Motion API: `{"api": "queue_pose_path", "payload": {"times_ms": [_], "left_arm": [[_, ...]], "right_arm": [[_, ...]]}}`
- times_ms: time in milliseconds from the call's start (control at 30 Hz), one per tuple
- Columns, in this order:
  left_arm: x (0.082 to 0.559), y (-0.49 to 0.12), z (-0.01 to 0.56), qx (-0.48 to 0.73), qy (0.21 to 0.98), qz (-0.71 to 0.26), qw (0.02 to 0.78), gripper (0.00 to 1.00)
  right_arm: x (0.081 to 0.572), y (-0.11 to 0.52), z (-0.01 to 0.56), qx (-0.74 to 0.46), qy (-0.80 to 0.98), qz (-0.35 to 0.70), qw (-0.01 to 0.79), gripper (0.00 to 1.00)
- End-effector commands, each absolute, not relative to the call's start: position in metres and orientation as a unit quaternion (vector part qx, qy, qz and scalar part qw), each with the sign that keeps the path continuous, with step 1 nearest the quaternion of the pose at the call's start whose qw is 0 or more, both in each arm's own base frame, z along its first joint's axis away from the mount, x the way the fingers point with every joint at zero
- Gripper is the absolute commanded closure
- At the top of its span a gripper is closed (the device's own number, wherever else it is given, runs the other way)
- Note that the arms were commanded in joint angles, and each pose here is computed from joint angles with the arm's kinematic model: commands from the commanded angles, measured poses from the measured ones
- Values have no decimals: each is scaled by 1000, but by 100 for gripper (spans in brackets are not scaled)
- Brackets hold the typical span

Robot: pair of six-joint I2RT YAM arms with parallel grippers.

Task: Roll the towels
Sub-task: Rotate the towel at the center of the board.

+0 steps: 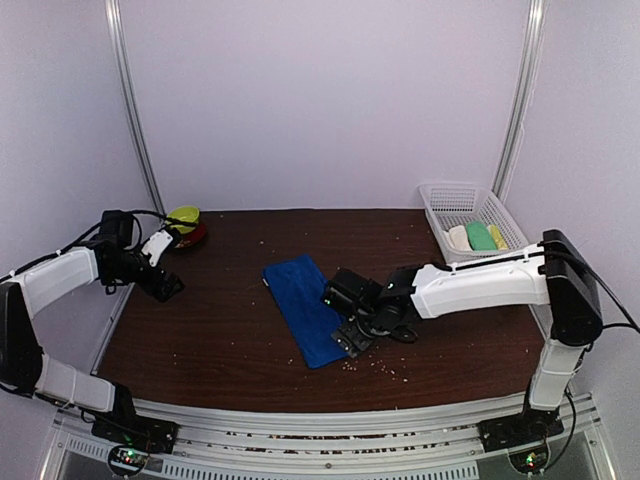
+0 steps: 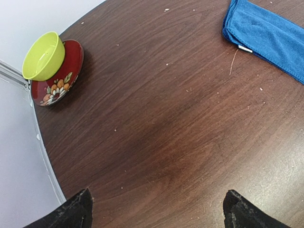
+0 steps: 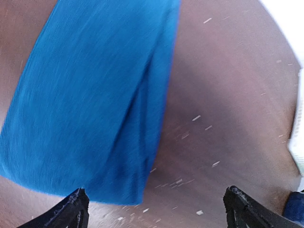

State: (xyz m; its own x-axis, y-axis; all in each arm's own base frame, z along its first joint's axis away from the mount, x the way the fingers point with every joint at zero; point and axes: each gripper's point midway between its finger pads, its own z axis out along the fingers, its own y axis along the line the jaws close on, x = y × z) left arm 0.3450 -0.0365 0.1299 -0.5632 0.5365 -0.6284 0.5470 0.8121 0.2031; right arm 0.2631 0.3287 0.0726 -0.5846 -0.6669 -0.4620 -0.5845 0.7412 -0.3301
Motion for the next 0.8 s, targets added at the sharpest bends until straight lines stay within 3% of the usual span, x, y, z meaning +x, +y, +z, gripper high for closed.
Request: {"api": "queue_pose_path", "payload": {"times_ms": [0,167,433,767], "left_arm": [[347,-39,136,310,874,-10,373,2],[347,-40,133,312,875,-13,370,2],[347,-40,130,314,875,-13,368,2],[347,-41,129,314,875,-16,367,2]], "right_arm": [[313,325,151,-286,873,-89,385,0],[367,365,168,-287,853,-67,431,0],[461,403,123,-261,851,-103,444,0],[497,397,78,-229,853,-120,453,0]]}}
